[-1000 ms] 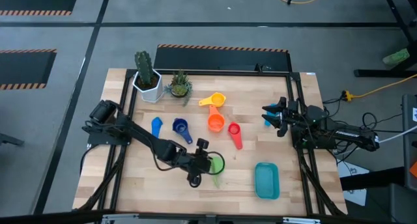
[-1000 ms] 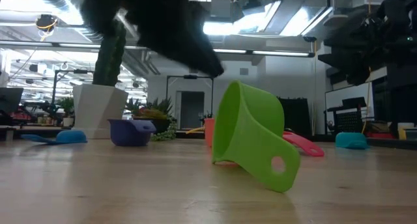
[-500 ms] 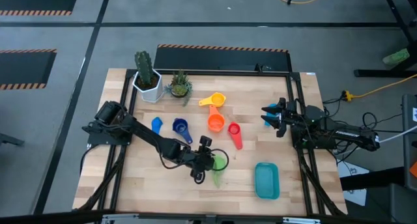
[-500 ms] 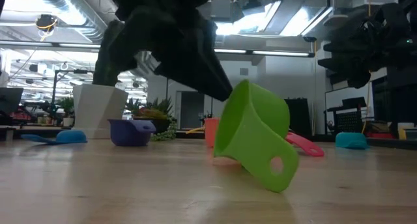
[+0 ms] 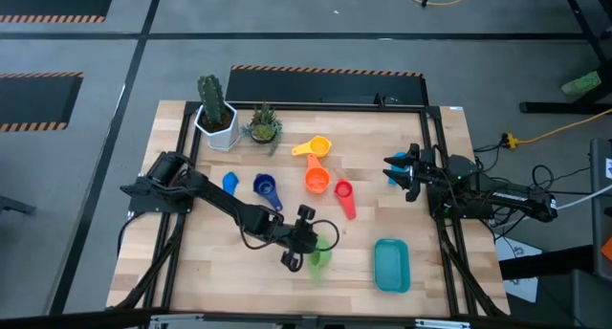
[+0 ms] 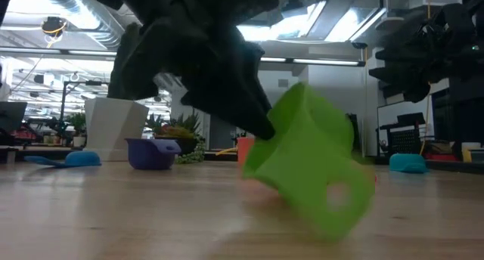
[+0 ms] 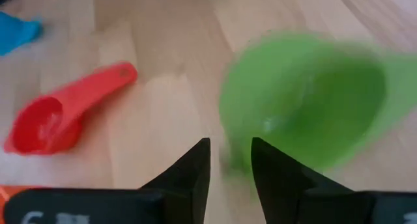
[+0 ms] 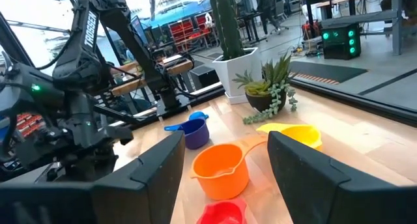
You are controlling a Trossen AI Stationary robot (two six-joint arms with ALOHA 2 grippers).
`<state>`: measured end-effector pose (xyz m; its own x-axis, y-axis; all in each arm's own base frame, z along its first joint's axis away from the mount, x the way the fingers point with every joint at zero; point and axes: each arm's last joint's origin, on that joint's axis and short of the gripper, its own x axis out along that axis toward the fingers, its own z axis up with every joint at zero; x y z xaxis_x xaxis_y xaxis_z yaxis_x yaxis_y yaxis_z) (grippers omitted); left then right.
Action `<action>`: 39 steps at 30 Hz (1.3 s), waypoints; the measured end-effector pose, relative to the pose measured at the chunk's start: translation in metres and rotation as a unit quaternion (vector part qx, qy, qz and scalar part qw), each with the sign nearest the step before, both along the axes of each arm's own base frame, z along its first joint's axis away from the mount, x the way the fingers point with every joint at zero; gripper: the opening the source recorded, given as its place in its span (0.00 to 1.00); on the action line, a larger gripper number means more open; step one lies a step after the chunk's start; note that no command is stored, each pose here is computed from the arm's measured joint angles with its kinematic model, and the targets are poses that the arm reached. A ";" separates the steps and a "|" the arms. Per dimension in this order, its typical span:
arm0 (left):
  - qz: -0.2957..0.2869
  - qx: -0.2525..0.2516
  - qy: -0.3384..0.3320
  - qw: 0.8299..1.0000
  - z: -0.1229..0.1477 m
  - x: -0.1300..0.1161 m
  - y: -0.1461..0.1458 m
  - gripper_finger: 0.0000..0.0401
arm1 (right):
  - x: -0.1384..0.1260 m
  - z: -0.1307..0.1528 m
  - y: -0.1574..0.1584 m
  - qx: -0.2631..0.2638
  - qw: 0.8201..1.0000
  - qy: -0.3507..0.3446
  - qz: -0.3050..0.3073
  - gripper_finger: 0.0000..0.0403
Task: Nest measuring cups in basket
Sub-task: Stack the green measuring cup on top of the orange measuring cup
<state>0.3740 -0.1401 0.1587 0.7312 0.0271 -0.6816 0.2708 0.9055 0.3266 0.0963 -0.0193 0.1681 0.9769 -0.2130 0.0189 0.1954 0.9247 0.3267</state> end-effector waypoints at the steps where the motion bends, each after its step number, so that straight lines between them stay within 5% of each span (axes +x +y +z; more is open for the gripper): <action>1: -0.001 -0.003 -0.002 1.000 0.000 0.000 -0.001 0.24 | 0.000 0.000 0.000 0.001 1.000 0.000 0.000 0.56; 8: 0.042 -0.038 -0.027 0.998 0.002 0.004 -0.001 0.08 | 0.000 0.000 0.000 0.002 1.000 0.001 0.000 0.56; 14: 0.066 -0.071 -0.028 0.995 0.002 0.004 -0.001 0.07 | 0.000 -0.001 0.000 0.001 1.000 0.001 0.000 0.56; 21: 0.161 -0.136 -0.064 0.975 0.013 0.003 0.002 0.08 | 0.000 -0.001 0.000 0.002 1.000 0.001 0.001 0.56; 33: 0.335 -0.261 -0.154 0.892 0.076 -0.012 0.038 0.04 | 0.001 0.000 0.003 -0.001 0.999 0.000 0.044 0.56; 39: 0.422 -0.290 -0.149 0.846 0.084 -0.017 0.073 0.04 | 0.001 0.000 0.003 -0.001 0.999 -0.001 0.053 0.56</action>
